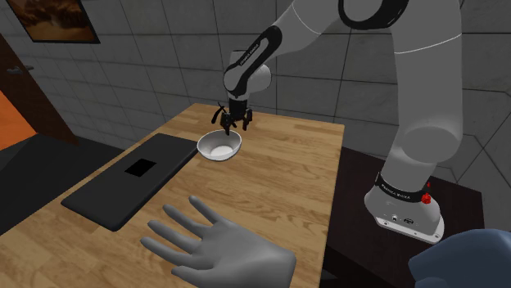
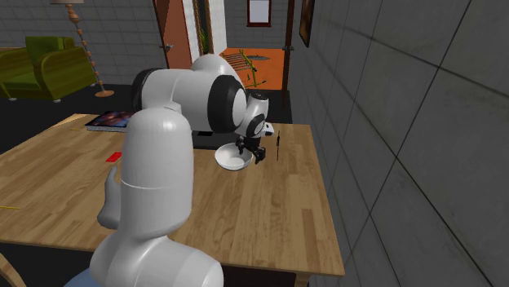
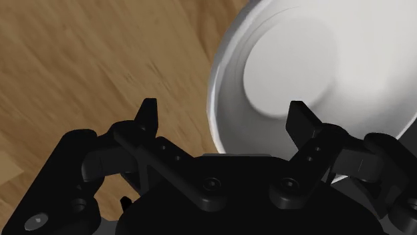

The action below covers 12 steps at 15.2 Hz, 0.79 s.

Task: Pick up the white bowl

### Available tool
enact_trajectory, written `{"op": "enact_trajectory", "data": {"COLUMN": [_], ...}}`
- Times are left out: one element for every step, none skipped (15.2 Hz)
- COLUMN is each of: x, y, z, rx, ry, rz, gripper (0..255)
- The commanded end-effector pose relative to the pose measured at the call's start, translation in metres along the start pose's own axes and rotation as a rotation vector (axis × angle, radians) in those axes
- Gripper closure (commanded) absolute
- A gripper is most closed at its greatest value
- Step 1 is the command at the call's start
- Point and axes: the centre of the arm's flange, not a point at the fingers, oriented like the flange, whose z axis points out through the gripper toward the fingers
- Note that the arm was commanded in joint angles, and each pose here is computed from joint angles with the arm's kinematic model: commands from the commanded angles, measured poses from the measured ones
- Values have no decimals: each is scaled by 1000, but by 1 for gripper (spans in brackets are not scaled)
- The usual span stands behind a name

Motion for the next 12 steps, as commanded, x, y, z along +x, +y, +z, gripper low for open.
{"op": "enact_trajectory", "data": {"x": [0, 0, 0, 0, 0, 0, 0, 0, 0, 0, 0, 0], "y": [1, 2, 4, 4, 4, 4, 4, 4, 4, 4, 4, 4], "z": [10, 16, 24, 24, 24, 24, 24, 24, 24, 24, 24, 24], "rx": [0, 0, 0, 0, 0, 0, 0, 0, 0, 0, 0, 0], "ry": [0, 0, 0, 0, 0, 0, 0, 0, 0, 0, 0, 0], "rz": [0, 0, 0, 0, 0, 0, 0, 0, 0, 0, 0, 0], "gripper": [0, 0, 0, 0, 0, 255, 255, 255, 255, 255, 255, 255]}}
